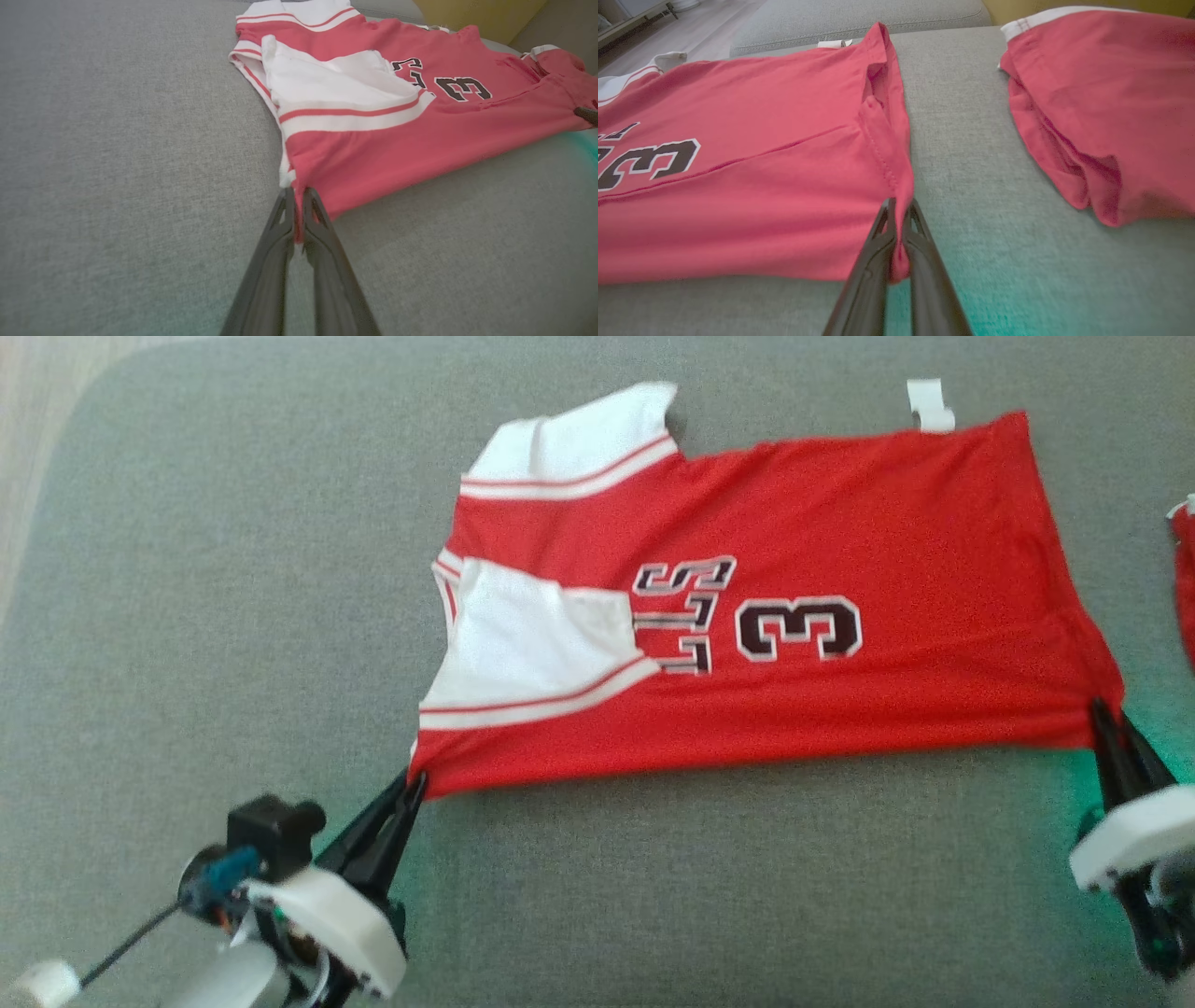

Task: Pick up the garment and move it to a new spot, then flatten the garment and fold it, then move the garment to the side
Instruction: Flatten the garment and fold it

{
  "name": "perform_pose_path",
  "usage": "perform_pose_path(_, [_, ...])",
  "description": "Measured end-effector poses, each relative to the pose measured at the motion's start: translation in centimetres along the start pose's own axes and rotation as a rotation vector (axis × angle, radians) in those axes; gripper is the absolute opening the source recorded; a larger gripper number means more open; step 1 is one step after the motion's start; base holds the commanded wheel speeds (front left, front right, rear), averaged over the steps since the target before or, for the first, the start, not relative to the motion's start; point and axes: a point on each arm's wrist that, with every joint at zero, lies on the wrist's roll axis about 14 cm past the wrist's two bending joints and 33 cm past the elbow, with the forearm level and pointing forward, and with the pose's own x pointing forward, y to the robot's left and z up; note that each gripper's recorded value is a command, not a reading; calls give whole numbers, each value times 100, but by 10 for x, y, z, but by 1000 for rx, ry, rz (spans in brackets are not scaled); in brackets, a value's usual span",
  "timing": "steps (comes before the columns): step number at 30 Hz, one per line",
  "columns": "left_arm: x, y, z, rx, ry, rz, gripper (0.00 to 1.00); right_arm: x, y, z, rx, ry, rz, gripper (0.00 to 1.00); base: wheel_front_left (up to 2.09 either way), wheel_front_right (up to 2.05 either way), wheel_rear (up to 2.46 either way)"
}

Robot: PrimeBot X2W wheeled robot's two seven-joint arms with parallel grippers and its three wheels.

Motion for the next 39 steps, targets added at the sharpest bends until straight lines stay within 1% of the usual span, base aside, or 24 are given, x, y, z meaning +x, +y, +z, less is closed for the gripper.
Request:
perform_pose_path(5, [-21,-9,-6,0,-3,9,0,-30,-10,-6,-4,-10,-23,0,0,0,0])
perform_pose_path(9, [-34,-19,-28,-18,65,-1,0,-54,-11,-22,25,28,-49,0,0,0,0])
perform_pose_path(12, [-39,-23,-35,-34,89,-1,0,-65,-12,-32,42,56,-63,0,0,0,0])
perform_pose_path(14, [-39,-24,-37,-40,103,-5,0,-66,-10,-32,50,60,-63,0,0,0,0])
perform_pose_path(15, [-39,-24,-38,-43,111,-8,0,-66,-9,-32,51,64,-64,12,0,0,0])
perform_pose_path(16, [-39,-25,-39,-41,118,-10,0,-66,-9,-33,50,73,-65,55,0,0,0])
perform_pose_path(17, [-39,-25,-39,-41,121,-10,48,-66,-9,-33,50,78,-67,100,0,0,0])
perform_pose_path(18, [-39,-25,-40,-41,125,-12,100,-67,-10,-32,53,74,-71,100,0,0,0])
perform_pose_path(21, [-37,-25,-34,-28,115,-20,100,-69,-15,-24,54,45,-90,100,0,0,0])
perform_pose_path(24, [-28,-20,-10,37,77,-42,100,-68,-17,-10,45,-4,-97,100,0,0,0])
perform_pose_path(26, [-15,-17,20,112,35,-80,100,-66,-17,-3,33,-24,-98,100,0,0,0])
perform_pose_path(29, [12,-19,85,218,-66,-145,100,-62,-16,6,12,-47,-95,100,0,0,0])
perform_pose_path(31, [31,-23,121,285,-91,-193,100,-56,-14,14,3,-66,-91,100,0,0,0])
perform_pose_path(34, [63,-25,152,313,-74,-231,100,-43,-10,27,-4,-97,-76,100,0,0,0])
perform_pose_path(37, [96,-22,155,305,11,-242,100,-32,-9,33,-15,-108,-73,100,0,0,0])
perform_pose_path(39, [117,-17,153,316,65,-238,100,-27,-10,30,-16,-95,-75,100,0,0,0])
